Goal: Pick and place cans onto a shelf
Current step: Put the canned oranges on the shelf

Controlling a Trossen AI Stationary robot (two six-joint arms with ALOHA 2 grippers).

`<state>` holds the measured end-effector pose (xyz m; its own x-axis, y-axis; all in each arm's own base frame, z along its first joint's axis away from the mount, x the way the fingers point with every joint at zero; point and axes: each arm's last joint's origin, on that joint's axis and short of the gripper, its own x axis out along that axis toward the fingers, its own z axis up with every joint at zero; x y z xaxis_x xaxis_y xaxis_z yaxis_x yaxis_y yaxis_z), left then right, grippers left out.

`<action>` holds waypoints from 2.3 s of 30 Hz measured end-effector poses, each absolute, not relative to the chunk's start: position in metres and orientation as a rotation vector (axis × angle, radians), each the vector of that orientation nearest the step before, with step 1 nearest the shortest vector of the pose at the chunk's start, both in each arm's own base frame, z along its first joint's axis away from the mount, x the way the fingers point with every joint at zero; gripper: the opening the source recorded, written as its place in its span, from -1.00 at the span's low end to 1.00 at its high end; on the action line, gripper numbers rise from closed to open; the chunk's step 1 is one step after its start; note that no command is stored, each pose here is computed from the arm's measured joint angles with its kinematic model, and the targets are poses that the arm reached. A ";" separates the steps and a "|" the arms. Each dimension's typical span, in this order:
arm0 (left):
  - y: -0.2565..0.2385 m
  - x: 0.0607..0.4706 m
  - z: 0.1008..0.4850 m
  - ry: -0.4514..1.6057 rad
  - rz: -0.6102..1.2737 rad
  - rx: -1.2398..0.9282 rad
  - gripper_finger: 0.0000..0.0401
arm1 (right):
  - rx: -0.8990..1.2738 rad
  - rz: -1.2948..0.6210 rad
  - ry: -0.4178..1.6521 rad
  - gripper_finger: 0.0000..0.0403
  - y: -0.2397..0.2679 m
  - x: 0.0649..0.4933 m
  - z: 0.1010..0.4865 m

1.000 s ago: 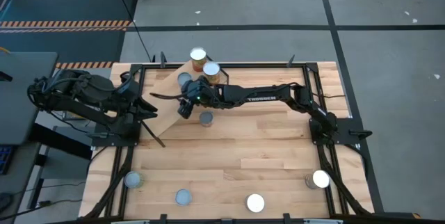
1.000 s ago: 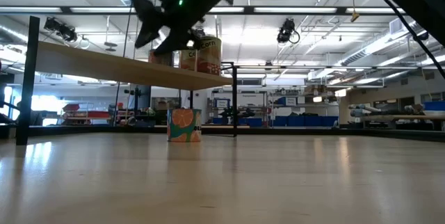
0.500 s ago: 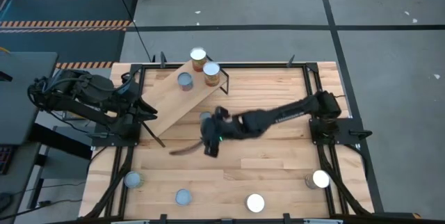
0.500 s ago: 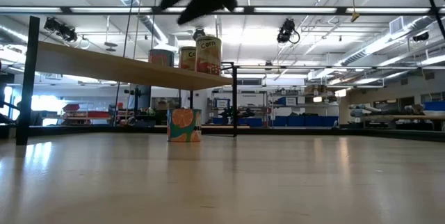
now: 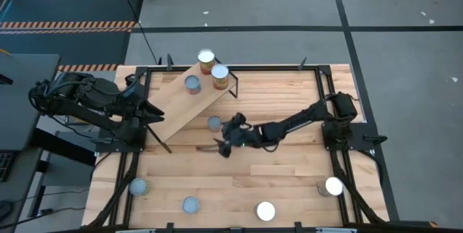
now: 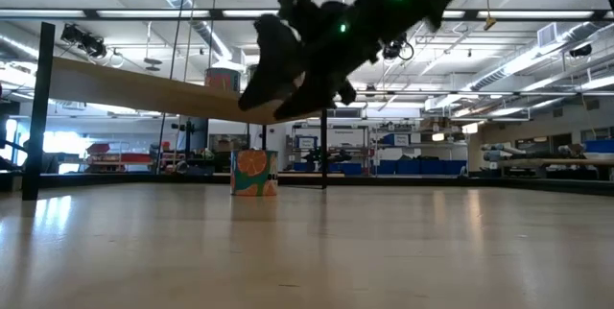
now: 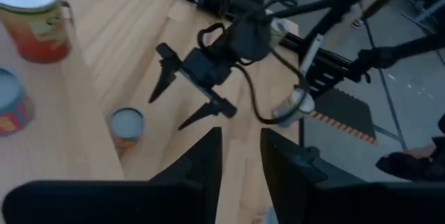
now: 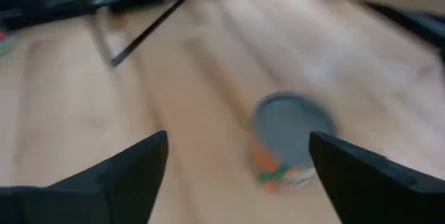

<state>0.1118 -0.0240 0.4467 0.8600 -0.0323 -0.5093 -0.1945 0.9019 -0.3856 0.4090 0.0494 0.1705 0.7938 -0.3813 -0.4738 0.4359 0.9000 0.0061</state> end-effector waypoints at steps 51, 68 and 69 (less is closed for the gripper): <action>-0.022 0.112 0.446 0.512 0.157 -0.399 -0.48 | 0.087 -0.364 0.420 0.44 -0.011 0.429 0.108; -0.021 0.112 0.447 0.493 0.190 -0.371 -0.48 | 0.004 -0.552 0.307 0.44 0.048 0.433 0.304; -0.021 0.112 0.448 0.488 0.191 -0.372 -0.48 | -0.001 -0.572 0.293 0.44 0.045 0.440 0.307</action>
